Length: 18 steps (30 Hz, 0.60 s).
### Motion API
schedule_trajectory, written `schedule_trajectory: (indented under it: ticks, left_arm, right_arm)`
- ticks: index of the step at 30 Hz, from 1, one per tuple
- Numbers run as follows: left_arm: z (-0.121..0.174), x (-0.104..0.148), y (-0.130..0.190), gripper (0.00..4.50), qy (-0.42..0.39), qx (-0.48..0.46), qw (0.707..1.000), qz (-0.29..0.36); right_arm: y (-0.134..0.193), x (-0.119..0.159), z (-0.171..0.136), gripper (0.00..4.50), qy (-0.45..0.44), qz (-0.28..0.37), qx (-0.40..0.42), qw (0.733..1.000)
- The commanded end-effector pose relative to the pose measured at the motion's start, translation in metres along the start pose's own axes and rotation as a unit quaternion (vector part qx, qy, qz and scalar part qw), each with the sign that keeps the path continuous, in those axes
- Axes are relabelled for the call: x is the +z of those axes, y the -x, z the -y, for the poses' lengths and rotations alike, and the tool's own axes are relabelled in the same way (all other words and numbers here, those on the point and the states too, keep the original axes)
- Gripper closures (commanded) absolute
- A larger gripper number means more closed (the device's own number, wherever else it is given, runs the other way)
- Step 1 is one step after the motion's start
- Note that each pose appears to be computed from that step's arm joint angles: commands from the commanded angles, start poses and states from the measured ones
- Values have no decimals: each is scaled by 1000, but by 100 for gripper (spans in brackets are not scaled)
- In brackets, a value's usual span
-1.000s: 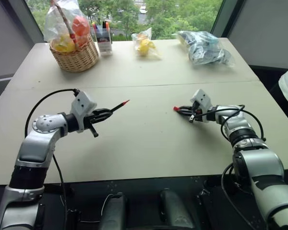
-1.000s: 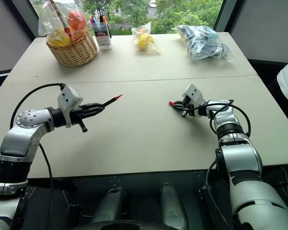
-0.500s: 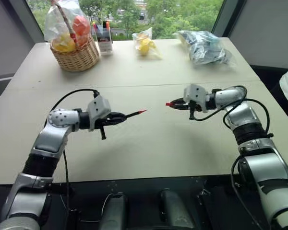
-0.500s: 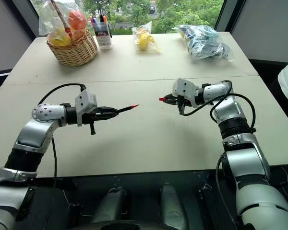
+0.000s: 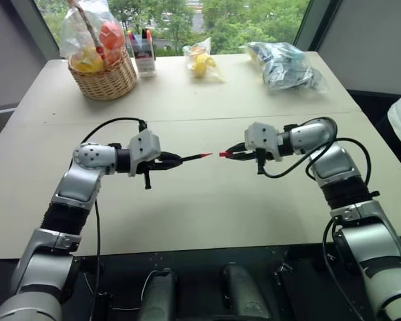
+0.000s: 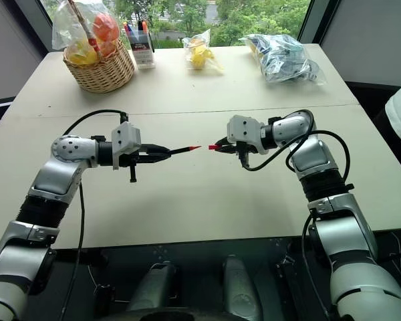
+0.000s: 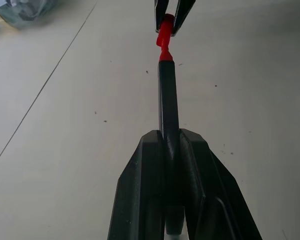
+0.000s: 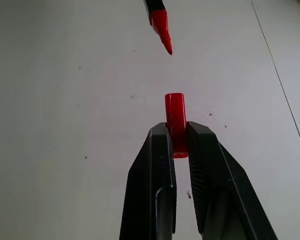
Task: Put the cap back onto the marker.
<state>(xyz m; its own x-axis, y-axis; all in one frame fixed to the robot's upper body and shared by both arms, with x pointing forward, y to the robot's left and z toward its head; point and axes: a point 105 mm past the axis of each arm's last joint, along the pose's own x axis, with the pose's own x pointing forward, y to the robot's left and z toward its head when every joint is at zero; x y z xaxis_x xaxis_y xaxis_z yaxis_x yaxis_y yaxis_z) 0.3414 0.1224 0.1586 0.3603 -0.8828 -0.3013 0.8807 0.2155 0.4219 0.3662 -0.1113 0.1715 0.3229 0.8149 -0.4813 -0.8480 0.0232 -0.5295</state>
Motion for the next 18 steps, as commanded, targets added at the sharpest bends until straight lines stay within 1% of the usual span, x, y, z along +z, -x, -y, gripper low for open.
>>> schedule_trajectory:
  ticks: [1, 18]
  left_arm:
    - [-1, 8, 1, 450, -20, 1, 1000, 4]
    - [0, 8, -3, 450, -24, -2, 1000, 3]
  right_arm:
    - [3, 17, 7, 444, 23, 20, -9, 1000]
    - [1, 25, 5, 444, 14, 38, -5, 999]
